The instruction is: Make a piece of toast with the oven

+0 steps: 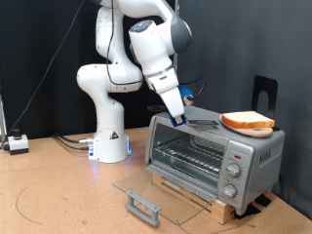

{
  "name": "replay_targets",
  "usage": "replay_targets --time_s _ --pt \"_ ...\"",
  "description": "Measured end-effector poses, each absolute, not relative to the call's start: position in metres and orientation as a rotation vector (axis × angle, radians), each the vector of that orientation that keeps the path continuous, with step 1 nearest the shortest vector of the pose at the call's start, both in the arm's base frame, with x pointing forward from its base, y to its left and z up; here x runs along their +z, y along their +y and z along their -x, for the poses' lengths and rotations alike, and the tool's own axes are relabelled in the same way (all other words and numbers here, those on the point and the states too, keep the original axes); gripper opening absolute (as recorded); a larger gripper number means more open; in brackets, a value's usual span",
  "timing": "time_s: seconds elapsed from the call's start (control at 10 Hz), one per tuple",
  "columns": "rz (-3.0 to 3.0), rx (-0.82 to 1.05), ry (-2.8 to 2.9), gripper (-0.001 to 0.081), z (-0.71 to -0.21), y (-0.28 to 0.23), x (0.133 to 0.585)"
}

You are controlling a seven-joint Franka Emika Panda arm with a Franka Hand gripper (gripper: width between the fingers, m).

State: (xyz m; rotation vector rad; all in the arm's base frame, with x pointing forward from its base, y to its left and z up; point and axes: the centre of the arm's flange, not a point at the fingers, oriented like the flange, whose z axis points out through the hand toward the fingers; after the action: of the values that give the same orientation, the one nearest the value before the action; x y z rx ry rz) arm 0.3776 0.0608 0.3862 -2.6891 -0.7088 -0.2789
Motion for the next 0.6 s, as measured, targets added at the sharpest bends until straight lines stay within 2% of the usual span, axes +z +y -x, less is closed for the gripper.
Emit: replay_targets --time_s 0.6 --pt "2.682 -0.338 -0.694 0.0395 -0.382 0.08 0.391"
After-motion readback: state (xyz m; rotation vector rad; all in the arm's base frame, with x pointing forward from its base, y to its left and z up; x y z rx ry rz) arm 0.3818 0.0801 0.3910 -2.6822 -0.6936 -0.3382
